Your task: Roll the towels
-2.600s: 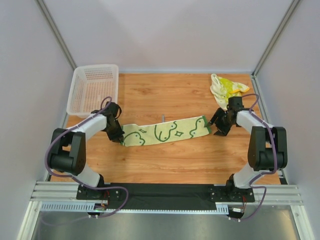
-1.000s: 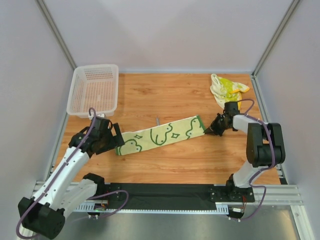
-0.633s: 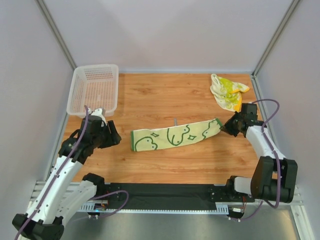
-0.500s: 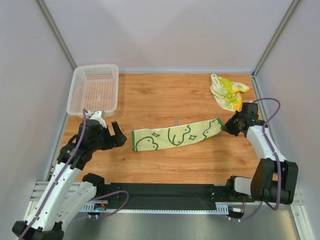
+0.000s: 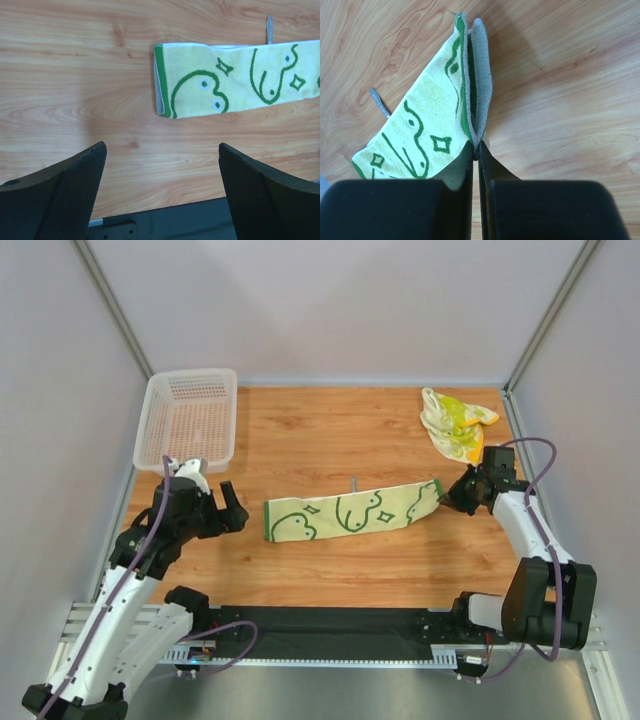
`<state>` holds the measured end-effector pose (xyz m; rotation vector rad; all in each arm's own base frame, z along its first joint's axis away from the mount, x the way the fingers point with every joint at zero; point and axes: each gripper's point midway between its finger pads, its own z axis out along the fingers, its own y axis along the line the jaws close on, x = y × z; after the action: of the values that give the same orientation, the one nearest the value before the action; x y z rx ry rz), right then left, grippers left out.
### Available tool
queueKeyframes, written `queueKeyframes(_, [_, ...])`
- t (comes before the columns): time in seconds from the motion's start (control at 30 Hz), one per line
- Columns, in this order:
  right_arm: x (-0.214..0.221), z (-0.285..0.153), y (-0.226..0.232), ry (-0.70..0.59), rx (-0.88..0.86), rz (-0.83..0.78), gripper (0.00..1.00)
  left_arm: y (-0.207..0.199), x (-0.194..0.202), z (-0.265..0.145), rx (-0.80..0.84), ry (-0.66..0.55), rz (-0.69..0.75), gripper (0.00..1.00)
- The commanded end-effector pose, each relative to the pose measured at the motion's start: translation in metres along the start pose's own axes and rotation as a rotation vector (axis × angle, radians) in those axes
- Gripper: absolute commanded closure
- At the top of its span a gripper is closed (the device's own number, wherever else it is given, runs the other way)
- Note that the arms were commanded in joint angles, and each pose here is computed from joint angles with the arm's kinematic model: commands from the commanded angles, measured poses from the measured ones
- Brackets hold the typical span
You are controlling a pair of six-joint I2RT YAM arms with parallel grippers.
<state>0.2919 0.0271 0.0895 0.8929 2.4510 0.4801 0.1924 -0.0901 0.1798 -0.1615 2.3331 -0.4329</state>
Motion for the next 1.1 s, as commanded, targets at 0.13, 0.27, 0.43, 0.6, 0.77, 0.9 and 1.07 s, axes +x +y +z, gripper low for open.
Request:
queueKeyframes(0.13, [0.004, -0.022, 0.066, 0.024, -0.237, -0.138, 1.0, 0.013, -0.017, -0.012, -0.081, -0.075, 0.048, 0.01])
queueKeyframes(0.27, [0.019, -0.027, 0.091, 0.048, -0.282, -0.219, 1.0, 0.023, -0.026, -0.01, -0.147, -0.077, 0.1, 0.01])
queueKeyframes(0.43, [0.027, -0.034, 0.113, 0.041, -0.3, -0.292, 1.0, 0.027, -0.021, -0.002, -0.175, -0.034, 0.087, 0.02])
queueKeyframes(0.6, [0.043, -0.041, 0.136, 0.043, -0.311, -0.402, 1.0, 0.03, -0.024, -0.003, -0.195, -0.053, 0.082, 0.02])
queueKeyframes(0.77, [0.062, -0.044, 0.159, 0.065, -0.336, -0.483, 1.0, 0.03, -0.027, -0.007, -0.189, -0.08, 0.08, 0.02])
queueKeyframes(0.9, [0.083, -0.05, 0.181, 0.085, -0.375, -0.57, 1.0, 0.03, -0.028, -0.009, -0.188, -0.094, 0.077, 0.02])
queueKeyframes(1.07, [0.114, -0.056, 0.203, 0.12, -0.418, -0.665, 1.0, 0.032, -0.029, -0.01, -0.198, -0.1, 0.076, 0.01])
